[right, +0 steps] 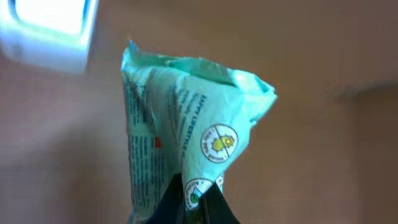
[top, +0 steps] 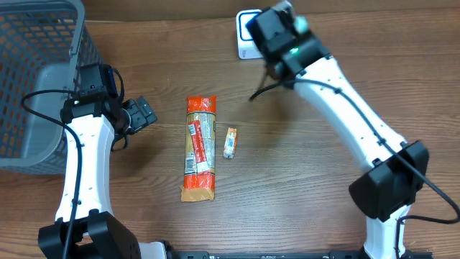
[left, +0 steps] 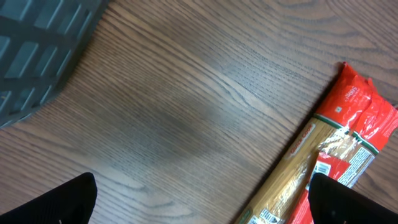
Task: Scan the item barcode
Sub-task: 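Carry the packet right and lower it beside the jar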
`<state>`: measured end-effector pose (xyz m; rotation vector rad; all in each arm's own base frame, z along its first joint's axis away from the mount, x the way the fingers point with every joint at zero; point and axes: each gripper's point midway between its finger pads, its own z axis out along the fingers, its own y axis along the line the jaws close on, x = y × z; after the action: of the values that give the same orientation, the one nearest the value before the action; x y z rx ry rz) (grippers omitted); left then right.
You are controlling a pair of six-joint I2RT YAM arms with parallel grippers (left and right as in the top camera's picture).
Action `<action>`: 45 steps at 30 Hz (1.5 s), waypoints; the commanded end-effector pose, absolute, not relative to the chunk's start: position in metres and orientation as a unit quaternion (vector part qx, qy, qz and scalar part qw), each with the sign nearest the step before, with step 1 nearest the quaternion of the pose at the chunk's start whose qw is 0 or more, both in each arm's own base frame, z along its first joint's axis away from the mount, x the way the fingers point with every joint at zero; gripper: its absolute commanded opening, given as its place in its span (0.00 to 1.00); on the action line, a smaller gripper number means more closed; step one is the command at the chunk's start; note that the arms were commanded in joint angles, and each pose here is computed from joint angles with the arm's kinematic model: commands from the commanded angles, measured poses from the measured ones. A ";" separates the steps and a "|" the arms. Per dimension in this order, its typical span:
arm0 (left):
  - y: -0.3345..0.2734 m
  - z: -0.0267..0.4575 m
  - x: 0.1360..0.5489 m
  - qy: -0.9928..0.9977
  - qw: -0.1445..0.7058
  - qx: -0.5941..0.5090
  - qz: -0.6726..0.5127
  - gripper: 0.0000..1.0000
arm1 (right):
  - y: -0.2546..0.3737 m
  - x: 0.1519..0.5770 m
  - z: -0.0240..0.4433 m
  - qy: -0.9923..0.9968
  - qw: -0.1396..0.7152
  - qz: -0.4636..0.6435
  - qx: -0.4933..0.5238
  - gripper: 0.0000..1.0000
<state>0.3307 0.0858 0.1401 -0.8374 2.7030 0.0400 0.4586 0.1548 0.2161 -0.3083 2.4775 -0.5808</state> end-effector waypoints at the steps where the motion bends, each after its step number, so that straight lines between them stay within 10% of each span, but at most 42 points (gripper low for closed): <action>1: 0.087 0.141 0.330 0.942 0.156 -0.296 0.016 1.00 | 0.153 0.430 0.173 0.980 0.177 -0.081 -0.047 0.04; 18: 0.087 0.141 0.330 0.942 0.156 -0.296 0.016 1.00 | 0.073 0.345 0.047 0.994 -0.049 -0.101 0.006 0.15; 20: 0.087 0.141 0.330 0.942 0.156 -0.296 0.017 1.00 | 0.073 0.344 0.041 0.994 -0.047 -0.101 0.006 0.30; 22: 0.087 0.141 0.330 0.942 0.156 -0.296 0.016 1.00 | 0.073 0.345 0.038 0.994 -0.044 -0.100 0.007 0.68; 25: 0.087 0.141 0.330 0.942 0.156 -0.296 0.016 1.00 | 0.077 0.350 0.036 0.995 -0.034 -0.089 0.008 0.83; 45: 0.087 0.141 0.330 0.942 0.156 -0.296 0.016 1.00 | 0.118 0.353 0.033 0.999 -0.039 0.026 0.015 0.66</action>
<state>0.3305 0.0858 0.1400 -0.8377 2.7041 0.0401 0.3548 0.1131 0.0329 0.0360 3.2149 0.0497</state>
